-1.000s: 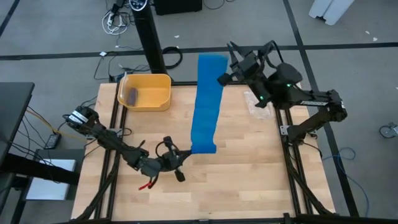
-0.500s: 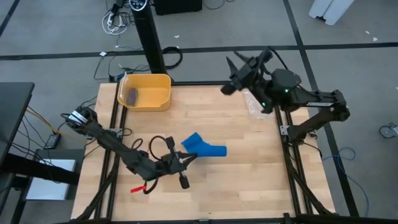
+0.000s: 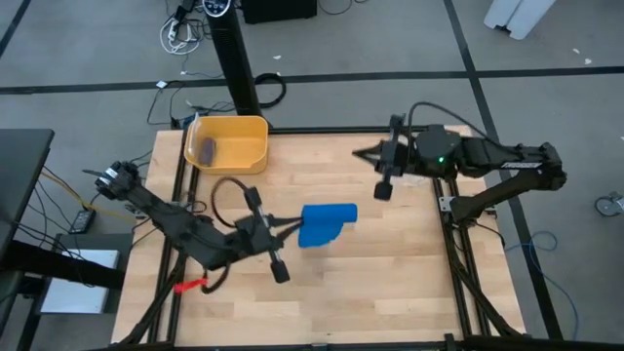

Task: Roll bandage
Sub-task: Roll the blue bandage

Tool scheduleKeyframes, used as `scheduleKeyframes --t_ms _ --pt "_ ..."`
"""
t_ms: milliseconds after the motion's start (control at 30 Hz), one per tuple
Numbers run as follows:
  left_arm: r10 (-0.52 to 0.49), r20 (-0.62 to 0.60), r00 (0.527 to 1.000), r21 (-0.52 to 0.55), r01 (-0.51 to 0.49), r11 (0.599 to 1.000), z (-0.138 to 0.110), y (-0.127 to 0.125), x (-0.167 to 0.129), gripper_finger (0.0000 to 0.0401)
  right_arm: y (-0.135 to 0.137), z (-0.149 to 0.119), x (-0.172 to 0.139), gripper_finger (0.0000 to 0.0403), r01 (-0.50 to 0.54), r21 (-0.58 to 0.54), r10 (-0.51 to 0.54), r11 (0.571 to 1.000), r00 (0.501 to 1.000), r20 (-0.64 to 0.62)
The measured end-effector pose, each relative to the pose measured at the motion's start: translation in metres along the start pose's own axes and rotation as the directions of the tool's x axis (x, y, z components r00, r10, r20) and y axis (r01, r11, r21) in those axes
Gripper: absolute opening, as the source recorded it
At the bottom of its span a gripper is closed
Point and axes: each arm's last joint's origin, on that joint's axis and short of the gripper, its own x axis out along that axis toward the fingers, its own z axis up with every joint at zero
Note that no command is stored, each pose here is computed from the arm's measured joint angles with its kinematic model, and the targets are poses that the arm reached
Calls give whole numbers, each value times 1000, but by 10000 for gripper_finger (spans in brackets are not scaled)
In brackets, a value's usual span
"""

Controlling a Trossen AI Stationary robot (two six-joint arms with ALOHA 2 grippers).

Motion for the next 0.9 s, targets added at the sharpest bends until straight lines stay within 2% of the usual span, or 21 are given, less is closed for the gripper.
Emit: scheduleKeyframes --t_ms 200,433,633,800,900 --pt "26 -19 999 17 -26 1000 31 21 -6 4 27 -60 11 5 -167 44 159 985 977 143" --pt "39 -2 999 -14 -39 999 50 35 -10 4 62 -135 28 14 -286 155 224 946 918 328" --pt "41 3 999 -20 -41 999 55 38 -11 4 92 -179 44 93 -386 267 284 883 892 351" --pt "45 3 999 -20 -45 999 55 40 -9 4 111 -190 62 178 -413 278 306 867 883 357" --pt "46 5 999 -14 -46 999 55 40 -9 4 116 -187 76 218 -416 300 300 858 882 365"
